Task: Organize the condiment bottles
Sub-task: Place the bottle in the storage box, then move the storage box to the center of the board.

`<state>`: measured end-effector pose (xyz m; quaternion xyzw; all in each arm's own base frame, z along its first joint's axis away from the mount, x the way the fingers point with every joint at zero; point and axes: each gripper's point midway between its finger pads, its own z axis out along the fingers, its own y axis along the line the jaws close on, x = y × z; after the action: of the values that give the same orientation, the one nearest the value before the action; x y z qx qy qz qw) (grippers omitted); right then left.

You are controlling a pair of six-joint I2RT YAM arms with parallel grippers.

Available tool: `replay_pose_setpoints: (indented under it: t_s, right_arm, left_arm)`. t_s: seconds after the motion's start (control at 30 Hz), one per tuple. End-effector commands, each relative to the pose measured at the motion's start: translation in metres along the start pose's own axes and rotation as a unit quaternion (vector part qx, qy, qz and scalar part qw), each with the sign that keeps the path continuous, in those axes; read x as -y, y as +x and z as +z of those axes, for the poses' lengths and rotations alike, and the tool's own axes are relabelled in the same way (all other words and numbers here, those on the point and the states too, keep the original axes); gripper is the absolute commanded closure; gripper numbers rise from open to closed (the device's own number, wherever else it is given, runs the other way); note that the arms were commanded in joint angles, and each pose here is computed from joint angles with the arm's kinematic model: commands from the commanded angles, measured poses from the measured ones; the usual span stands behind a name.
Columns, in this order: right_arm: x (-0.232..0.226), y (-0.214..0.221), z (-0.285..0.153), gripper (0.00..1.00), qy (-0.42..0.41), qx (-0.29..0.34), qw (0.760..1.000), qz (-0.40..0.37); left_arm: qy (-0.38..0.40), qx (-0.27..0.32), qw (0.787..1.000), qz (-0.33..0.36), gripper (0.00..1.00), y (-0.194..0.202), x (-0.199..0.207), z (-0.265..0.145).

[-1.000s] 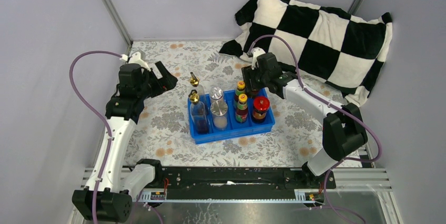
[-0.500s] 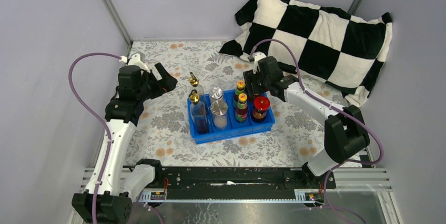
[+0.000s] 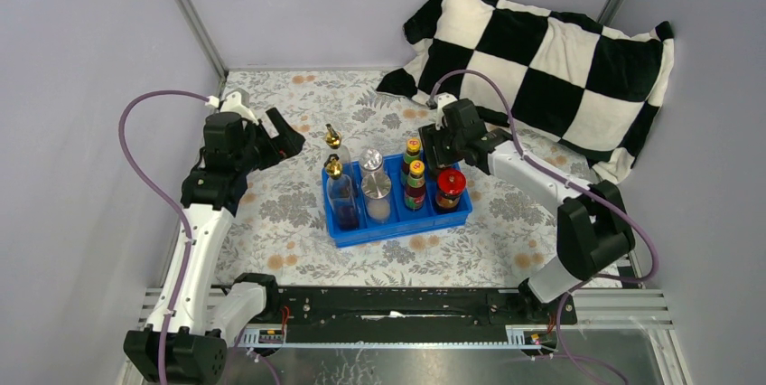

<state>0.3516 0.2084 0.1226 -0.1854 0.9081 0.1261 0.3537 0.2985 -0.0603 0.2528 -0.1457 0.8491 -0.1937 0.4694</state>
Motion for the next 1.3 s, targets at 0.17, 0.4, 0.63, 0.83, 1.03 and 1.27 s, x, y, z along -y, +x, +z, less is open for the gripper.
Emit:
replay_pose_setpoints:
  t_s: [0.17,0.4,0.63,0.83,1.03,1.27]
  right_arm:
    - [-0.004,-0.030,0.040,0.34,-0.007,0.036,0.999,0.004]
    - [-0.001,-0.034,0.040,0.14,0.002,0.045,0.999,0.014]
    - [0.009,-0.049,-0.003,0.08,0.035,0.071,0.997,0.017]
    - [0.027,-0.052,-0.050,0.12,0.086,0.109,0.990,0.033]
    - [0.049,-0.008,-0.057,0.26,0.119,0.073,0.987,0.076]
    - [0.050,0.067,-0.030,0.33,0.104,0.021,0.984,0.146]
  left_arm:
    - [0.003,0.006,1.000,0.003,0.01,-0.003,0.001,0.004]
    - [0.002,0.009,1.000,0.005,0.01,-0.005,0.002,0.002]
    - [0.006,0.003,1.000,0.005,0.01,0.000,0.001,0.003]
    - [0.000,-0.004,1.000,0.005,0.01,0.006,-0.003,0.005]
    - [-0.036,-0.024,0.999,0.004,0.04,0.026,-0.024,0.016]
    - [-0.057,-0.052,0.997,-0.023,0.14,0.065,-0.041,0.029]
